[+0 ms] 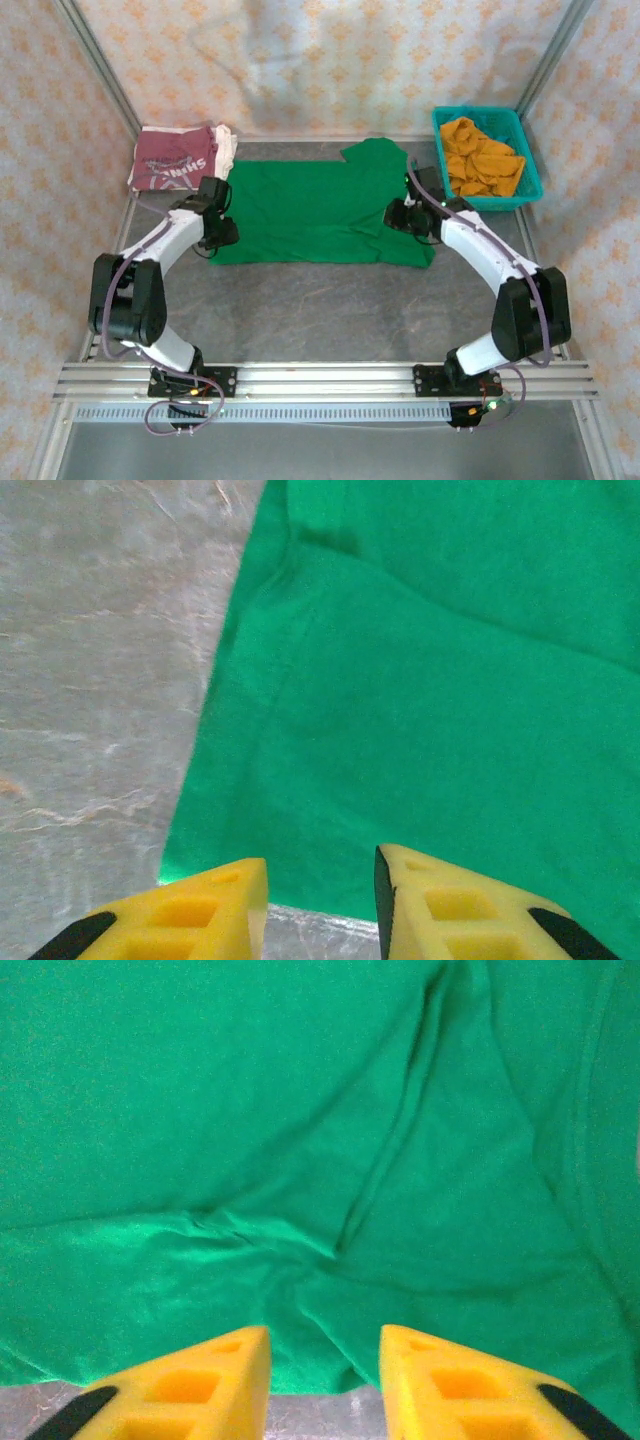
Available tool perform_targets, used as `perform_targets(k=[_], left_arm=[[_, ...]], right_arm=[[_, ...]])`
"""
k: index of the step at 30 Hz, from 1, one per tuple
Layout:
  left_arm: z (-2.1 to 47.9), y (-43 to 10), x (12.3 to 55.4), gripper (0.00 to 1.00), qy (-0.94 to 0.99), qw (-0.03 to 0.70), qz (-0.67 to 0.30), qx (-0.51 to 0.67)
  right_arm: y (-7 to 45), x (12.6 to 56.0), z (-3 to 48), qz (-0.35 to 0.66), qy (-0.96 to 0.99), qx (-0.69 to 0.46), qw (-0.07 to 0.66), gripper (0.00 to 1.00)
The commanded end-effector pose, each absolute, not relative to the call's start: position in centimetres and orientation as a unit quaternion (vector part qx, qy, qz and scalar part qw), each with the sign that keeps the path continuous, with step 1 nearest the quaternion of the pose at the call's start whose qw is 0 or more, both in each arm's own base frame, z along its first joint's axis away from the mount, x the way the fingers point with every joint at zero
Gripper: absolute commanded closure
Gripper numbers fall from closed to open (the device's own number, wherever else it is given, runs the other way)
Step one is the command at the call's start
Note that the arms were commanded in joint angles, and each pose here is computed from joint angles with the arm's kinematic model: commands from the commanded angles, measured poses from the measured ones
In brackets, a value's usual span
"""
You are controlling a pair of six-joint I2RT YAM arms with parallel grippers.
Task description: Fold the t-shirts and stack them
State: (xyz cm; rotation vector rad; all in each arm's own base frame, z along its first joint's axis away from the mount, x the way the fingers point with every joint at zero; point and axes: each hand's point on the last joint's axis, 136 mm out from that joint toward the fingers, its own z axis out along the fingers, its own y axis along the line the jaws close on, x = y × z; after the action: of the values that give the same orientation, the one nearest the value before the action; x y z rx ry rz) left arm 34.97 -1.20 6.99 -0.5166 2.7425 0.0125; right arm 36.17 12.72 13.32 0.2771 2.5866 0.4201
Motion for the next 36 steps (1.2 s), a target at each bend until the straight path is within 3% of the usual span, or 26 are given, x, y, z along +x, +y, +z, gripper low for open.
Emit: perform_targets(k=[1,12,18,31,36], left_arm=[[5.6,-1.9,36.4,0.68,0.966,0.175,-0.018,-0.189],[-0.1,-2.0,33.6,0.71,0.969,0.105,-0.027,-0.22],[0.1,-1.3,31.9,0.72,0.967,0.098,-0.024,-0.234],[0.4,-1.6,24.4,0.72,0.966,0.058,-0.029,-0.25],[1.0,-2.4,25.2,0.72,0.969,0.071,-0.046,-0.231]], right_arm=[[12.5,36.7,12.1,0.162,0.94,0.16,0.253,0.71],[9.2,37.3,5.4,0.089,0.948,0.221,0.21,0.78],[7.9,36.8,2.8,0.083,0.949,0.251,0.174,0.8],[3.1,31.0,3.1,0.033,0.934,0.311,0.17,0.82],[4.7,32.9,6.3,0.082,0.936,0.279,0.201,0.82]])
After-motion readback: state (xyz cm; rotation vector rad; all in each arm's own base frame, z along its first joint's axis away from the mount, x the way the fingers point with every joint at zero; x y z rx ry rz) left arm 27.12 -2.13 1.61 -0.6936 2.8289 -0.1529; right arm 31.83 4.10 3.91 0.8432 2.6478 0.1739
